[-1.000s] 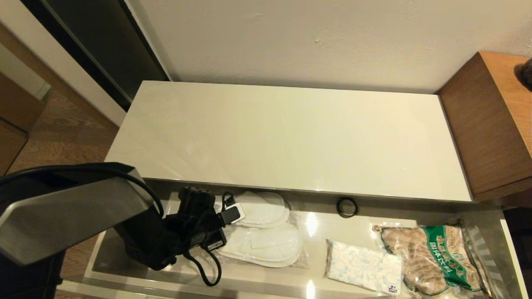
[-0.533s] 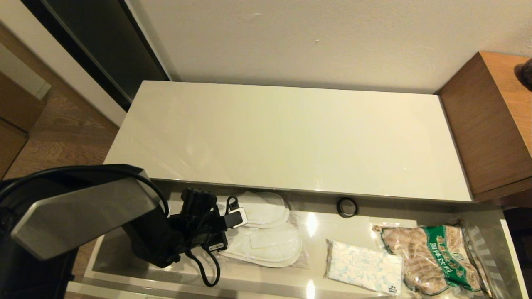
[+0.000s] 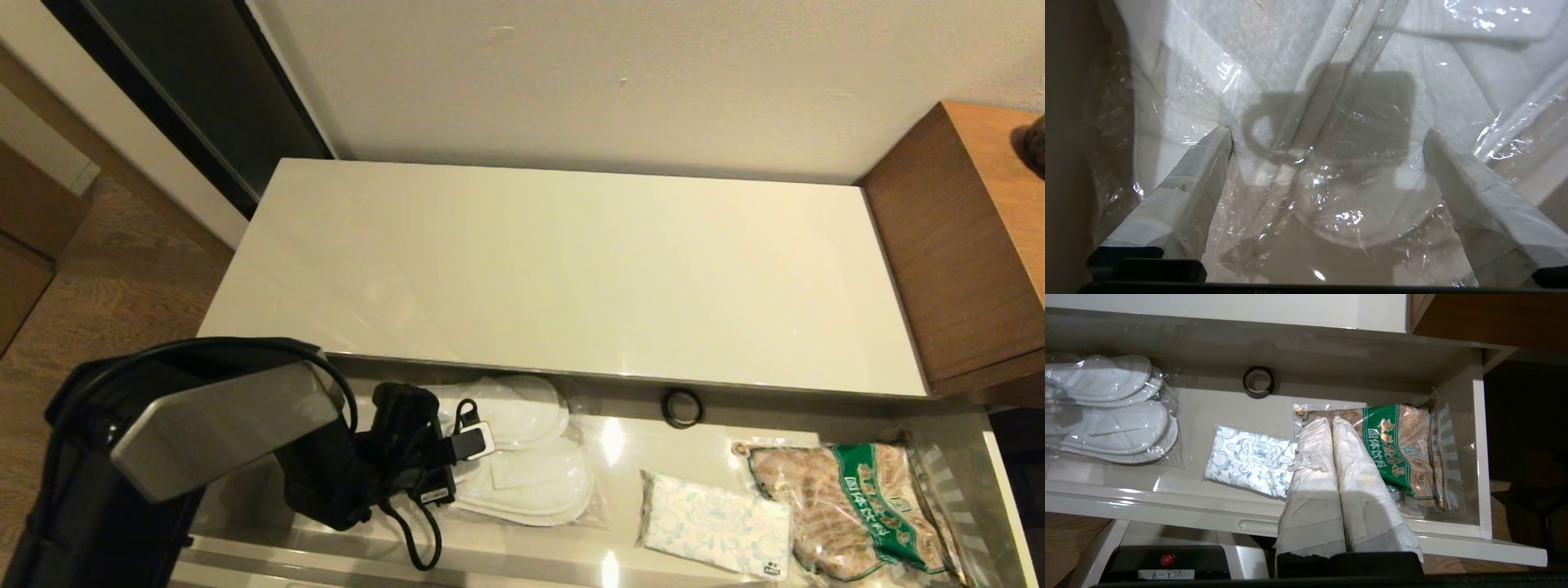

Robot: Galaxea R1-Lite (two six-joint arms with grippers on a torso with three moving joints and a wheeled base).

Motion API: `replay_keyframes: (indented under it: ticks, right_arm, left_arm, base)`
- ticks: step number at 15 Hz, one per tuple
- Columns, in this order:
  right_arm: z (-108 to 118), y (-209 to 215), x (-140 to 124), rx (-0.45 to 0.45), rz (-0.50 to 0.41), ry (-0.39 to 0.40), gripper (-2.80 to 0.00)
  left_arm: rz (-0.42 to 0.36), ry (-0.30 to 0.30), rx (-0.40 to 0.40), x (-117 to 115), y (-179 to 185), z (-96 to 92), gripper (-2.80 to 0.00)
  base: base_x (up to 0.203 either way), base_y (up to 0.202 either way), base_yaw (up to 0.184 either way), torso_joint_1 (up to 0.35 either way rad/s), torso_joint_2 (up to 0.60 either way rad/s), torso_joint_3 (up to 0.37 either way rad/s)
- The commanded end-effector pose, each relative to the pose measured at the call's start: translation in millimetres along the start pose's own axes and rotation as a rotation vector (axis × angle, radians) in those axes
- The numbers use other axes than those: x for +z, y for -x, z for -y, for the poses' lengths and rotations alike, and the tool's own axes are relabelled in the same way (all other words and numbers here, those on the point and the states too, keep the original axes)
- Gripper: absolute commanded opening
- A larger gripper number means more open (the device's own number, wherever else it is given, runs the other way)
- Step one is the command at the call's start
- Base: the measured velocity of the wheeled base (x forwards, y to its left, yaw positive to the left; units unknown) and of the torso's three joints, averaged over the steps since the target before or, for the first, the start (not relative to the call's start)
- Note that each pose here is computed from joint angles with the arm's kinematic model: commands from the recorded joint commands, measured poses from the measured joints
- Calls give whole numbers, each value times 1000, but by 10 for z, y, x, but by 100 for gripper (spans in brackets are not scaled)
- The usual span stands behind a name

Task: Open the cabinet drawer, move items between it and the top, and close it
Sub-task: Take out the disposable slippers from the drawer

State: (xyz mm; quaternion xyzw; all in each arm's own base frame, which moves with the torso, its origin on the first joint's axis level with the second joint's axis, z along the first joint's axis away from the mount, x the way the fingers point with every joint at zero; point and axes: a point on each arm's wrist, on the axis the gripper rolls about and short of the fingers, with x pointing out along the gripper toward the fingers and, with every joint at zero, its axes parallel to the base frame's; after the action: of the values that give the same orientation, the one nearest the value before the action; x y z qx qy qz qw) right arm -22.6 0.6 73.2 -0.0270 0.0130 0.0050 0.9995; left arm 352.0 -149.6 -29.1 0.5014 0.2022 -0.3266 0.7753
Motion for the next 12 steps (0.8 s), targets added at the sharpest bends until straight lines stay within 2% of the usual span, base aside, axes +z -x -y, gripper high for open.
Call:
replay_keyframes:
  ticks: [1, 3, 10, 12]
  right_arm:
    - [0, -1, 0, 0, -1, 1, -280]
    - [0, -1, 0, 0, -1, 1, -280]
    - [0, -1, 0, 0, -1, 1, -280]
    - [0, -1, 0, 0, -1, 1, -280]
  left_arm:
    - [-9, -8, -13, -54, -136, 84, 0]
    - [4, -30, 7, -45, -194, 60, 0]
    - [-17, -52, -9, -99, -234, 140, 0]
    - [4, -49, 19, -68, -238, 93, 0]
  base:
    - [0, 0, 0, 0, 0, 0]
    - [0, 0, 0, 0, 0, 0]
    - [0, 0, 0, 0, 0, 0]
    - [0, 0, 0, 0, 0, 0]
